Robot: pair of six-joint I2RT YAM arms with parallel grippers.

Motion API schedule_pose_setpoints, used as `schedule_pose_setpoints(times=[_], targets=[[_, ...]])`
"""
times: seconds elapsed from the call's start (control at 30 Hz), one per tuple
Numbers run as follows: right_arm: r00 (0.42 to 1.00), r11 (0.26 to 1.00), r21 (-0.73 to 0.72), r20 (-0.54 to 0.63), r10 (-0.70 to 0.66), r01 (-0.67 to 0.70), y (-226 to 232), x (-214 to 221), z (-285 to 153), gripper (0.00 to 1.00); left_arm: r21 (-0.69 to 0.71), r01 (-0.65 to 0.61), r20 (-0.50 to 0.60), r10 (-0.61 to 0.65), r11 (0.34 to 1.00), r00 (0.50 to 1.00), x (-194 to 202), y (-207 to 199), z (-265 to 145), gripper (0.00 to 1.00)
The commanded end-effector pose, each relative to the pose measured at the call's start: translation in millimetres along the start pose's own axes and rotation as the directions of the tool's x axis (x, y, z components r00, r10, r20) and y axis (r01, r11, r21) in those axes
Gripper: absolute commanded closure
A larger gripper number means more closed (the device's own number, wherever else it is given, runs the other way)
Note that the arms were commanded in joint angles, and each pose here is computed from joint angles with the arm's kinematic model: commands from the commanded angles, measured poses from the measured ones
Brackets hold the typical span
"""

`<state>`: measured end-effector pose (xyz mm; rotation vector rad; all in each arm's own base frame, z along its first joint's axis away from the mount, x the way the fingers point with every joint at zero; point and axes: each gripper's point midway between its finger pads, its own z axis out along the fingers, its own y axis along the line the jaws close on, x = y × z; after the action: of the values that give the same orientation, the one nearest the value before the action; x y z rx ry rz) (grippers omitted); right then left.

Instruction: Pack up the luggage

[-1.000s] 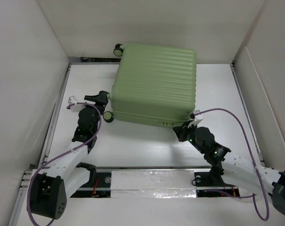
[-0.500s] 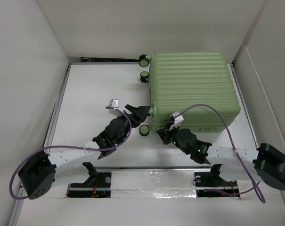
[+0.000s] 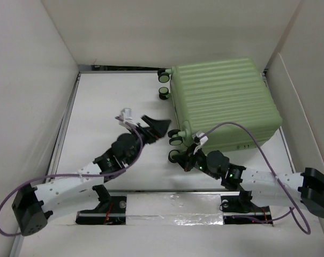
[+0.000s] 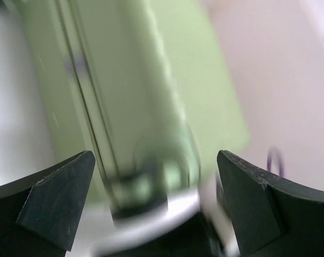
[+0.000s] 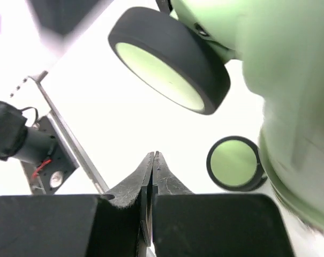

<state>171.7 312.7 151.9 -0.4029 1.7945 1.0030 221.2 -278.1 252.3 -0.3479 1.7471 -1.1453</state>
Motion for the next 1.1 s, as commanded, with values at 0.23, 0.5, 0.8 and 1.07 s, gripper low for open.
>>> schedule_pose_setpoints(times=[0.23, 0.5, 0.8, 1.07], targets=[[0.998, 0.997, 0.059, 0.033, 0.046, -0.047, -14, -10, -35, 1.00, -0.046, 0.007, 0.281, 0.006, 0.999, 0.960, -179, 38, 69, 0.01], [0.999, 0.994, 0.107, 0.028, 0.035, -0.038, -23, -13, -48, 1.00, 0.063, 0.028, 0.068, -0.032, 0.998, 0.997, -172, 48, 167, 0.01], [0.999, 0.995, 0.093, 0.018, 0.044, -0.046, -23, -8, -54, 1.00, 0.134, 0.121, 0.022, -0.125, 0.984, 0.992, -173, 61, 246, 0.01], [0.999, 0.993, 0.107, 0.023, 0.043, -0.045, -25, -11, -56, 1.00, 0.126, 0.177, 0.036, -0.183, 0.976, 0.982, -176, 77, 283, 0.01]])
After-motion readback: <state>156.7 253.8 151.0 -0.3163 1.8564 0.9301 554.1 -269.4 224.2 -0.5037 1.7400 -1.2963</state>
